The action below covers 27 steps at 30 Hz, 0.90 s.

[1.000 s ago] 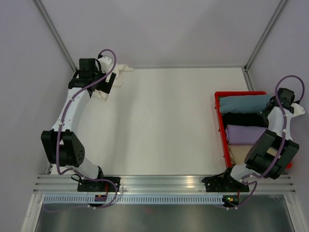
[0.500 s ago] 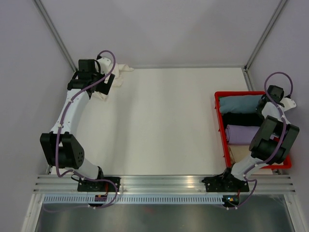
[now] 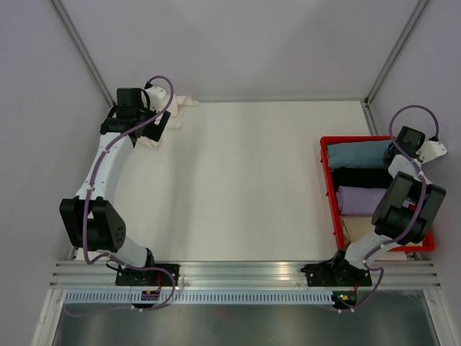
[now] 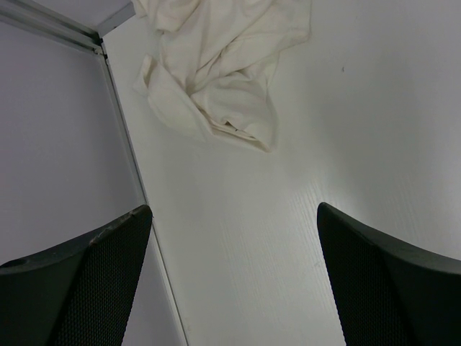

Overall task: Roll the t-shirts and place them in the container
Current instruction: Place the rolled tshirt into the container

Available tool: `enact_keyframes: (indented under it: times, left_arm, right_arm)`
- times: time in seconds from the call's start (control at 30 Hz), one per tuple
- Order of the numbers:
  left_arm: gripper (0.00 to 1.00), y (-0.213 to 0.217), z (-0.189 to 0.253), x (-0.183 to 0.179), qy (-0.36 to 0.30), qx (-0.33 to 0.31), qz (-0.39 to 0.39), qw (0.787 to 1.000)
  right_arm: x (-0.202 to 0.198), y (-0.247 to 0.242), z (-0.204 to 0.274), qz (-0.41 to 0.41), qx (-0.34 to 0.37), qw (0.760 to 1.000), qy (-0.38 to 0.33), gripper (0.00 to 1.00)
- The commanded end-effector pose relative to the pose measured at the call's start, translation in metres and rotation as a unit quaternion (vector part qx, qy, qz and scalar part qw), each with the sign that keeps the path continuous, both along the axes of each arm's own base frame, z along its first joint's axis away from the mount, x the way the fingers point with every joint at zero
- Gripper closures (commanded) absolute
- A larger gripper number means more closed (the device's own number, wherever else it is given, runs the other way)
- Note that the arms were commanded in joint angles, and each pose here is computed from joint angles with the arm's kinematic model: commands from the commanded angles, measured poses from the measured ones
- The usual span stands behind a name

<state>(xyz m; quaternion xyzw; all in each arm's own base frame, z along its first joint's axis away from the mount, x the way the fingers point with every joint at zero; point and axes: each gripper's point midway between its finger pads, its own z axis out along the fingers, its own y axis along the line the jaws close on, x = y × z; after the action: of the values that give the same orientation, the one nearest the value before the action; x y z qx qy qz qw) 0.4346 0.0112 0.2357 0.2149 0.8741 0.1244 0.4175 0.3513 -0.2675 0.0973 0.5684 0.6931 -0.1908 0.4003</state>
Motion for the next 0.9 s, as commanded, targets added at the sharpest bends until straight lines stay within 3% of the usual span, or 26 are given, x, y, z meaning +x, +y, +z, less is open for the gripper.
enact_keyframes:
  times: [0.0,0.2,0.33,0.43,0.47,0.53,0.57,0.63,0.87]
  left_arm:
    - [0.00,0.007,0.027,0.008,-0.032,0.032,-0.003,0.999]
    - [0.00,0.007,0.037,0.010,-0.043,0.032,-0.002,0.999]
    - [0.00,0.005,0.045,0.013,-0.053,0.024,-0.002,0.998]
    - [0.00,0.003,0.053,0.014,-0.062,0.024,-0.007,0.998]
    - [0.00,0.002,0.057,0.014,-0.066,0.024,-0.010,0.997]
    - [0.00,0.002,0.065,0.013,-0.075,0.025,-0.014,0.997]
    - [0.00,0.001,0.069,0.013,-0.080,0.026,-0.018,0.996]
    - [0.00,0.000,0.075,0.010,-0.087,0.026,-0.022,0.996]
    - [0.00,-0.004,0.079,0.005,-0.092,0.008,-0.021,0.995]
  right_arm:
    - [0.008,-0.011,0.014,-0.010,-0.032,0.999,-0.026,1.00]
    - [-0.002,-0.006,0.000,-0.020,0.019,0.998,0.051,1.00]
    - [-0.014,0.015,0.031,-0.023,0.050,0.998,0.025,0.94]
    - [-0.022,0.043,0.041,-0.026,0.073,0.997,0.005,0.67]
    - [-0.024,0.049,0.056,-0.029,0.072,0.997,-0.021,0.47]
    - [-0.022,0.057,0.063,-0.040,0.093,0.993,-0.062,0.31]
    - [-0.021,0.058,0.072,-0.046,0.093,0.992,-0.078,0.04]
    - [-0.016,0.054,0.085,-0.060,0.092,0.989,-0.096,0.02]
    - [0.008,0.035,0.065,-0.134,0.115,0.978,-0.109,0.02]
